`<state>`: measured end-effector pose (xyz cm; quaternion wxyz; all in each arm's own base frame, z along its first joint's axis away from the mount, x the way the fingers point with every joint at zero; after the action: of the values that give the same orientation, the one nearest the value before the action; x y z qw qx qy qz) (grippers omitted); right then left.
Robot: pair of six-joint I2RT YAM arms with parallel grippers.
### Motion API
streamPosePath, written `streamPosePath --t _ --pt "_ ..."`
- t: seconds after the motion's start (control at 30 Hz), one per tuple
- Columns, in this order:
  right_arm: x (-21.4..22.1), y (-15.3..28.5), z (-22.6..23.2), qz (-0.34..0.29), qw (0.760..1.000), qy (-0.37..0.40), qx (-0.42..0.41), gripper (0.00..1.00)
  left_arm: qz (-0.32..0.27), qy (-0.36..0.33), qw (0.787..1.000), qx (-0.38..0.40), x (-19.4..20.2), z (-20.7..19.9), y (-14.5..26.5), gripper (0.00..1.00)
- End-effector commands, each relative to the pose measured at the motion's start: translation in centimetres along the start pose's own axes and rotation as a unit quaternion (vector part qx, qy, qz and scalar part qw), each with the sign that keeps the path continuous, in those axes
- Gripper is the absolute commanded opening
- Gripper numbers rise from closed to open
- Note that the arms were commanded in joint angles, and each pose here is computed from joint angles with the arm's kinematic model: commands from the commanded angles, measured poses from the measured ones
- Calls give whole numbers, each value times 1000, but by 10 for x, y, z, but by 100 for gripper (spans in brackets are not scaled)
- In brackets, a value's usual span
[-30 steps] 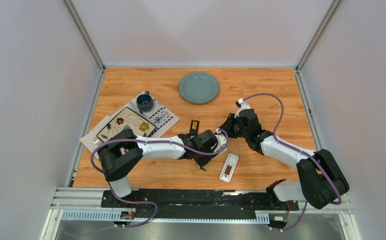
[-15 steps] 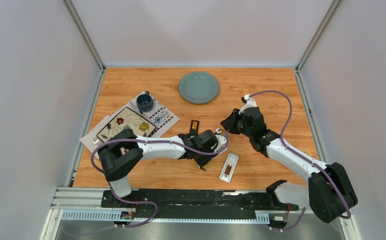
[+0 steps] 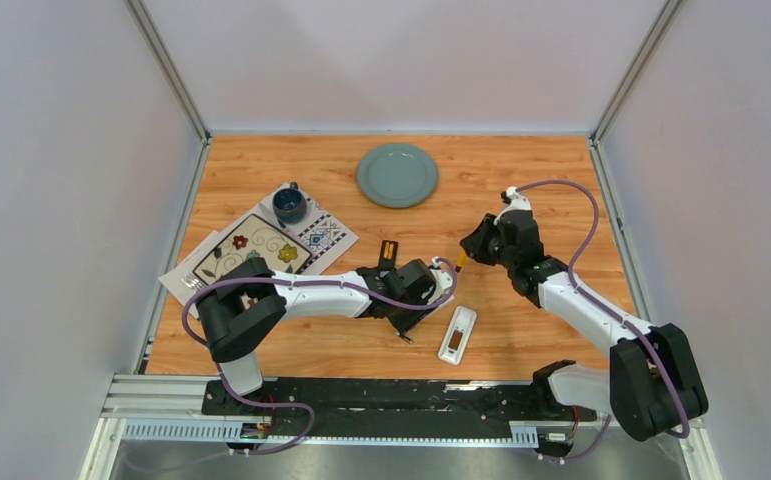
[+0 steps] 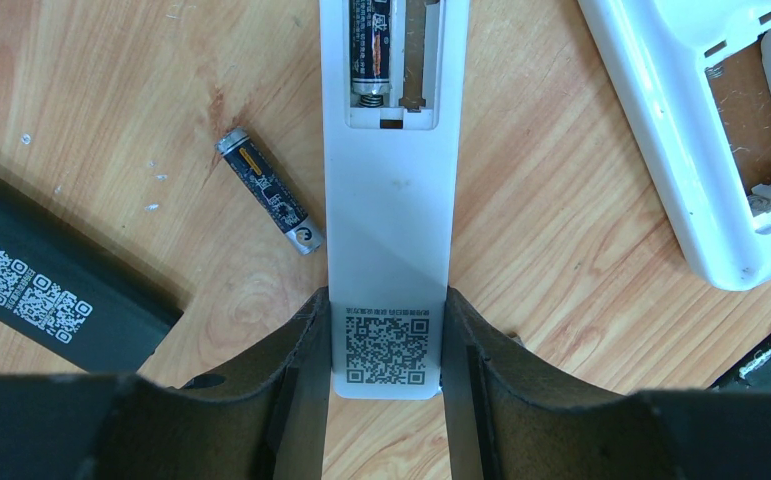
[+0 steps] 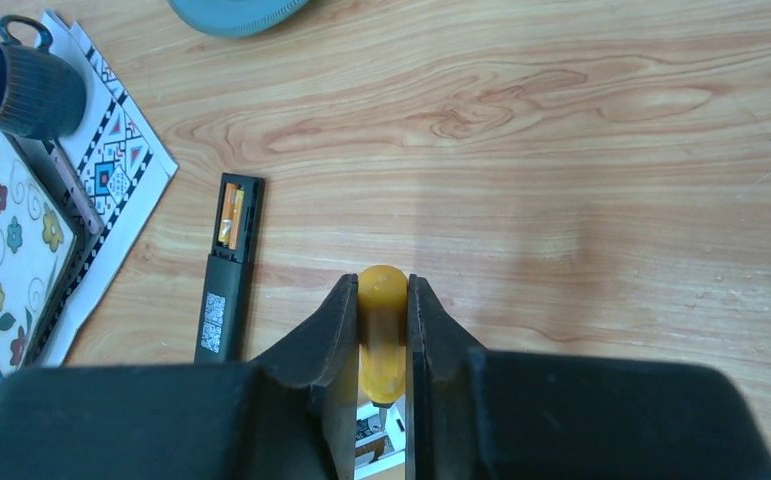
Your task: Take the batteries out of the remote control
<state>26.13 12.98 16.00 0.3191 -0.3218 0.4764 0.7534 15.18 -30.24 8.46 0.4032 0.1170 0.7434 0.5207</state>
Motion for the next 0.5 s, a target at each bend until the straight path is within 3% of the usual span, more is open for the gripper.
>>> streamPosePath --t 0.0,0.47 --pt "-14 -4 5 -20 1000 7 -13 0 68 10 997 22 29 -2 -19 0" --pt "1 -16 2 2 1000 -3 -14 0 70 9 997 22 30 -2 -19 0"
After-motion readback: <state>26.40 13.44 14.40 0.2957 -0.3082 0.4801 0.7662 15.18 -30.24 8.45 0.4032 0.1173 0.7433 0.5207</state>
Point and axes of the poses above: each gripper's point midway between its finger pads, its own y axis back along the fingers, its own z axis along the line the jaws close on, x = y × z, the point moved 8 cm from there along y, back along the fingers, and after that the axes turned 12 degrees about y, right-handed, at the moved point
